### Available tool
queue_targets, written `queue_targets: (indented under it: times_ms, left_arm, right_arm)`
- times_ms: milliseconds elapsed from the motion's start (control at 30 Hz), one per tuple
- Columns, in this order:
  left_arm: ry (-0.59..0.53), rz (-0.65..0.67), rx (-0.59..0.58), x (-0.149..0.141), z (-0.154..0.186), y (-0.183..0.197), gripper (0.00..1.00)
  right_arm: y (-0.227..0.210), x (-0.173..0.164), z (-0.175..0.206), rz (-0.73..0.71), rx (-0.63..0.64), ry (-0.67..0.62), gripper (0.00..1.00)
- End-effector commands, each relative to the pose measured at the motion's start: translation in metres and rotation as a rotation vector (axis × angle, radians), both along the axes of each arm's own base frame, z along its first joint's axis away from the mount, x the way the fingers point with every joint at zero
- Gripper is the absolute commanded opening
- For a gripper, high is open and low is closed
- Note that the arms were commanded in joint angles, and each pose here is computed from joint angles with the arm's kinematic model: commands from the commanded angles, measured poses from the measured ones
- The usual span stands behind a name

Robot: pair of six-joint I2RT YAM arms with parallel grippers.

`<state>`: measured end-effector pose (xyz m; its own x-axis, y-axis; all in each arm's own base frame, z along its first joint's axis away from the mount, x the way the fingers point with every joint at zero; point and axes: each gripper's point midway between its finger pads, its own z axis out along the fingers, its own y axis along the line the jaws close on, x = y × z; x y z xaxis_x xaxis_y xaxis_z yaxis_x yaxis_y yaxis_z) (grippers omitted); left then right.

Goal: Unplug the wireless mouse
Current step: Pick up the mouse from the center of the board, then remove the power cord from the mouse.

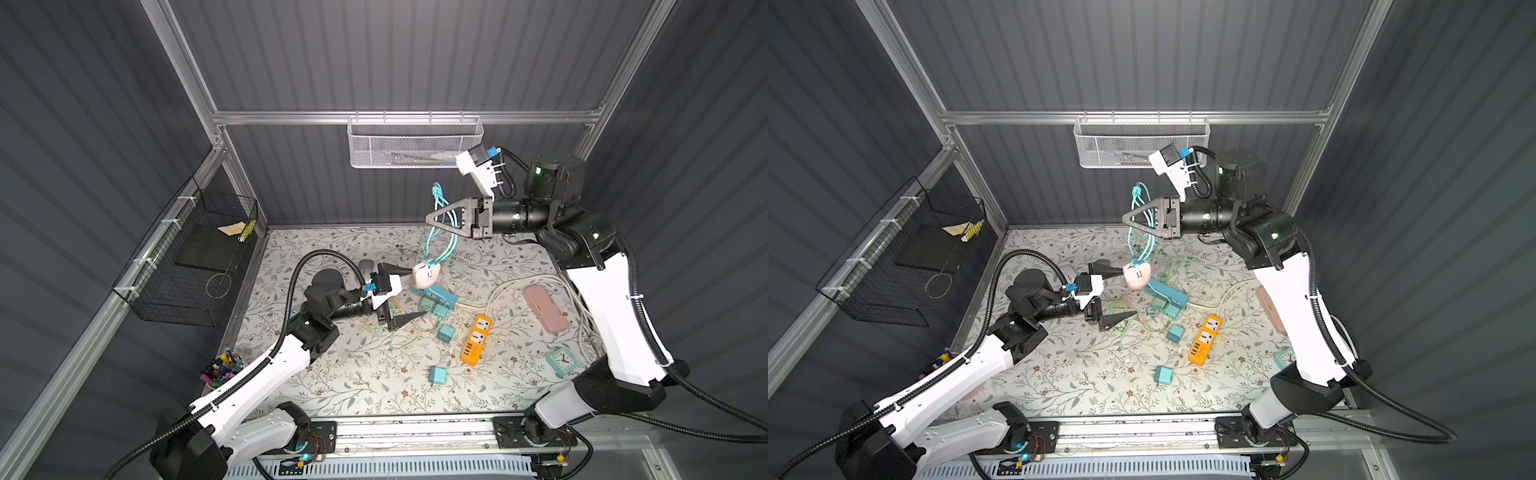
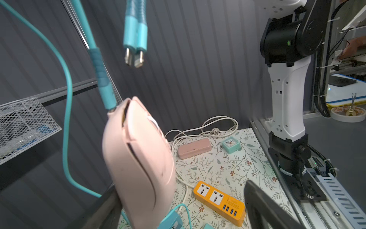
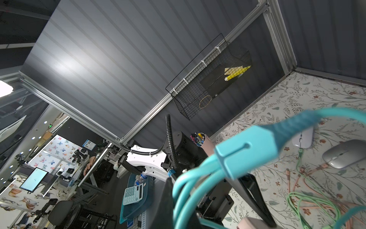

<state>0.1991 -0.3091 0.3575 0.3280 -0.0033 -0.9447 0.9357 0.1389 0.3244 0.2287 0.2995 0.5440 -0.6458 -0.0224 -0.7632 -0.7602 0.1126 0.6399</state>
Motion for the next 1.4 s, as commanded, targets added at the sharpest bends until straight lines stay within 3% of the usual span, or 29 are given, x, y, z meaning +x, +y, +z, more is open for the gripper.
queue_targets:
  times_ms: [0,300,533,800,967,1067,1200,1233,1267,1367]
  left_arm:
    - [-0.001,0.003,-0.019,0.002,0.013,0.000,0.95]
    - [-0.001,0.067,-0.007,0.013,0.011,0.002,0.89]
    - [-0.019,0.087,-0.009,0.013,0.014,0.005,0.62]
    - [-0.022,0.111,-0.014,0.016,0.016,0.007,0.67]
    - [-0.022,0.110,-0.014,0.016,0.016,0.006,0.64]
    - [-0.023,0.109,-0.012,0.016,0.015,0.006,0.51]
    - [-0.028,0.090,0.006,0.013,0.014,0.005,0.20]
    - [-0.025,0.091,0.009,0.014,0.013,0.005,0.04]
    - [-0.024,0.094,0.009,0.015,0.013,0.005,0.00]
    - [-0.022,0.097,0.012,0.015,0.012,0.005,0.00]
  right_arm:
    - [0.004,-0.002,0.011,0.042,0.043,-0.013,0.00]
    - [0.011,-0.005,0.023,0.098,0.094,0.015,0.00]
    - [0.017,-0.005,0.017,0.115,0.084,0.041,0.00]
    - [0.023,-0.002,-0.002,0.129,0.045,0.095,0.00]
    - [0.028,-0.007,-0.001,0.158,0.055,0.102,0.00]
    - [0.030,-0.010,0.002,0.169,0.063,0.098,0.00]
    - [0.029,-0.011,0.003,0.169,0.063,0.091,0.00]
    - [0.029,-0.011,0.004,0.167,0.063,0.086,0.00]
    - [0.028,-0.012,0.004,0.165,0.062,0.082,0.00]
    - [0.023,-0.009,0.005,0.128,0.045,0.059,0.00]
